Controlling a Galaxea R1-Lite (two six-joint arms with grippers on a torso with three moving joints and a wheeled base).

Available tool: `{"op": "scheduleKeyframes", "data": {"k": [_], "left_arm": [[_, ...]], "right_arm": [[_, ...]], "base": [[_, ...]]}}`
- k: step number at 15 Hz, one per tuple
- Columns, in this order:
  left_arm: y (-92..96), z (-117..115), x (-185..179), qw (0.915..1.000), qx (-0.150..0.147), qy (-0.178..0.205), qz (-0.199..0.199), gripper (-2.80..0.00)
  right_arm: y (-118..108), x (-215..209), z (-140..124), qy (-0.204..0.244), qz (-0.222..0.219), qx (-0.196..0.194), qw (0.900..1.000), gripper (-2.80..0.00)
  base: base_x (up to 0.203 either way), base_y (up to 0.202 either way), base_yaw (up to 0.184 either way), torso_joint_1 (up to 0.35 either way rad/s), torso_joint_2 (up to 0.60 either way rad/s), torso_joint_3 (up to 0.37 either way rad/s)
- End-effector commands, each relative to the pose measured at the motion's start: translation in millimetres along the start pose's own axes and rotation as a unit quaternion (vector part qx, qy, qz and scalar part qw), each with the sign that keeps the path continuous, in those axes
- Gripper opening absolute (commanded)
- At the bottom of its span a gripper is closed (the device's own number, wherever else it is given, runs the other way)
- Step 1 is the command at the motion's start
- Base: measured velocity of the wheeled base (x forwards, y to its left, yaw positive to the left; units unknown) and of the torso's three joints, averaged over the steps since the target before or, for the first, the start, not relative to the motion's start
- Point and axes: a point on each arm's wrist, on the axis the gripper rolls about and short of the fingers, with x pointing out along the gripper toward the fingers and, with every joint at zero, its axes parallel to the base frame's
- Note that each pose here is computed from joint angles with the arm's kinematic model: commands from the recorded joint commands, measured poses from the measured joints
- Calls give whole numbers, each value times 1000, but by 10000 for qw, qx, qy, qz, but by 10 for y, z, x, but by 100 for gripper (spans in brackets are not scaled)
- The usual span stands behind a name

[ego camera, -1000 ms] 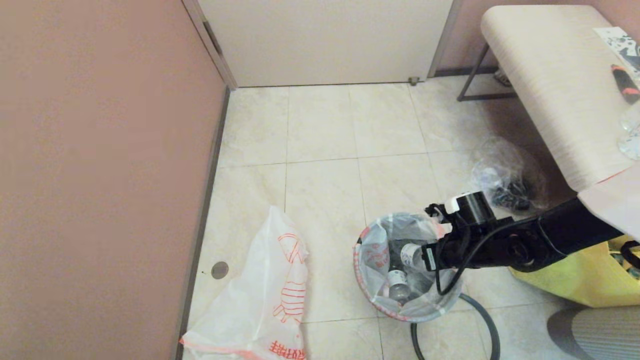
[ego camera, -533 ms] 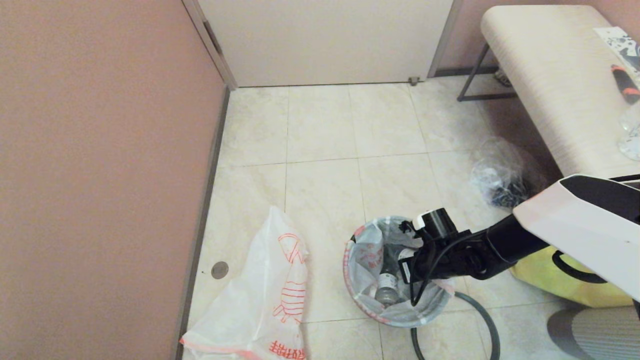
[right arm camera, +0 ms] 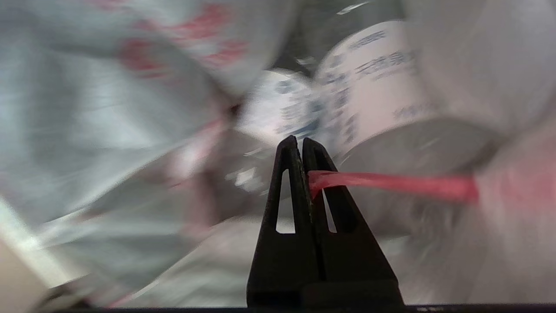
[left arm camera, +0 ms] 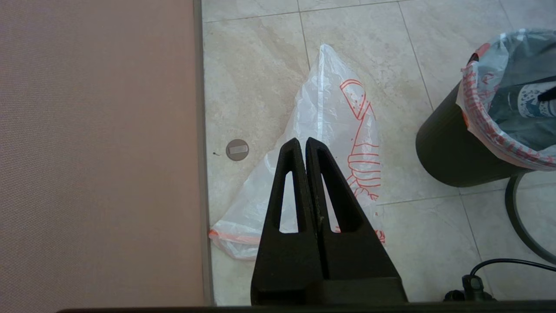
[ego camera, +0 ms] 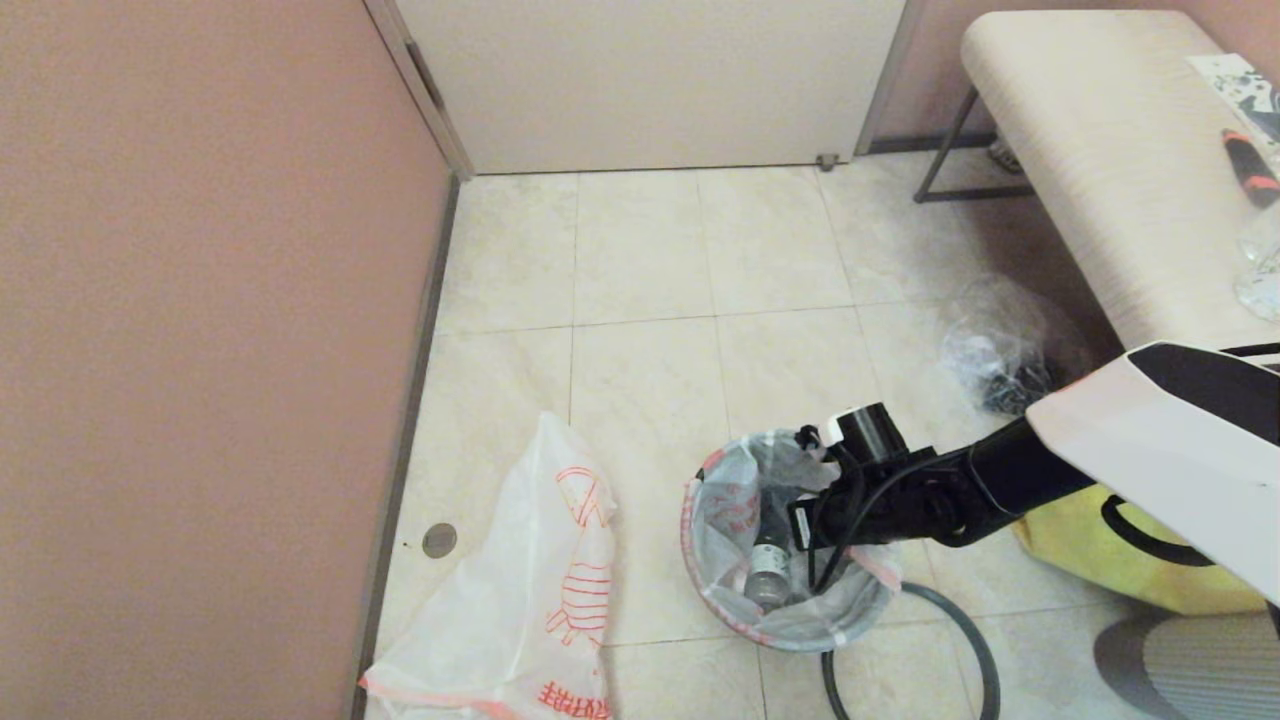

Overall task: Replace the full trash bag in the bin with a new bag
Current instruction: Place the trash bag on the floor

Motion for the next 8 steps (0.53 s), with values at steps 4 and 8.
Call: {"op": "scheduleKeyframes", "data": {"k": [4,8], "left_arm": [[-1,-12,3,10000,3,19,-1,-280],[0,-13,3,10000,3,19,4,-280]], "right_arm": [[43,-326,192,-119,883,703,9935,-280],[-99,-277,160,18,696,895,9936,-280]], "base": [[0,0,0,0,0,0],[0,0,0,0,0,0]]}}
